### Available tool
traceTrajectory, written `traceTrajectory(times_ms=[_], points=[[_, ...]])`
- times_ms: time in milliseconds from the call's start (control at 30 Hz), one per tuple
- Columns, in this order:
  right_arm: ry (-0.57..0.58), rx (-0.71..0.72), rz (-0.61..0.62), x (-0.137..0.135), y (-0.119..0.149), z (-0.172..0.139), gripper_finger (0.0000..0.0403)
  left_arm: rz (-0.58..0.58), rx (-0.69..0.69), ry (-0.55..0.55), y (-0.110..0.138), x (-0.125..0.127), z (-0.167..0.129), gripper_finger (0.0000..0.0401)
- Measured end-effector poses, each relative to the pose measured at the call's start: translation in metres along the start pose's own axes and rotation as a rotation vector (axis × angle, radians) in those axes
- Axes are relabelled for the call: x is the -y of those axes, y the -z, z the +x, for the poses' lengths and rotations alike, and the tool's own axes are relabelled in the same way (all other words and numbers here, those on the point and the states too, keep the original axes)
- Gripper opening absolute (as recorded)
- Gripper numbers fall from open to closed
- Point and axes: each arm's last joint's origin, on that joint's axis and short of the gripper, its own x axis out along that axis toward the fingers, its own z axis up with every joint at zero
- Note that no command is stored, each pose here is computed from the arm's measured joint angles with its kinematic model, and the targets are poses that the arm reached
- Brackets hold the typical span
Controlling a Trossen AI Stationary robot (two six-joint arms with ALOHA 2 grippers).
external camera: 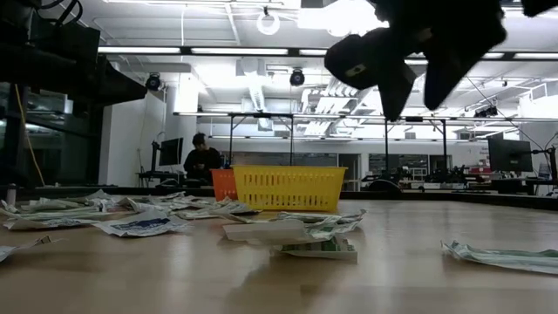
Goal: Pick & Place First Aid Supplies
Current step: Put the bandage into the bottom orange bin
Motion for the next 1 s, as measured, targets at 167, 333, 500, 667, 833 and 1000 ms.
traceTrajectory(times_ms=[167, 333, 500, 667, 833, 1000], points=[[-0.041, 0.022, -0.129, -0.009, -0.006, 0.024, 0.0138, 0.0, 0.0, 0.0, 0.0, 0.0, 0.0, 0.0073], [-0.053, 0.039, -0.26, -0.02, -0.01, 0.044, 0.0138, 0.0, 0.0, -0.001, 0.0, 0.0, 0.0, 0.0073], [-0.07, 0.034, -0.339, -0.031, -0.01, 0.065, 0.0138, 0.0, 0.0, 0.0, 0.0, 0.0, 0.0, 0.0073], [-0.047, 0.003, -0.397, -0.037, -0.007, 0.086, 0.0138, 0.0, 0.0, -0.001, 0.0, 0.0, 0.0, 0.0073], [-0.034, -0.014, -0.385, -0.036, -0.005, 0.098, 0.0138, 0.0, 0.0, 0.0, 0.0, 0.0, 0.0, 0.0073], [-0.061, -0.031, -0.339, -0.035, -0.002, 0.107, 0.0137, 0.0, 0.0, 0.0, 0.0, 0.0, 0.0, 0.0073]])
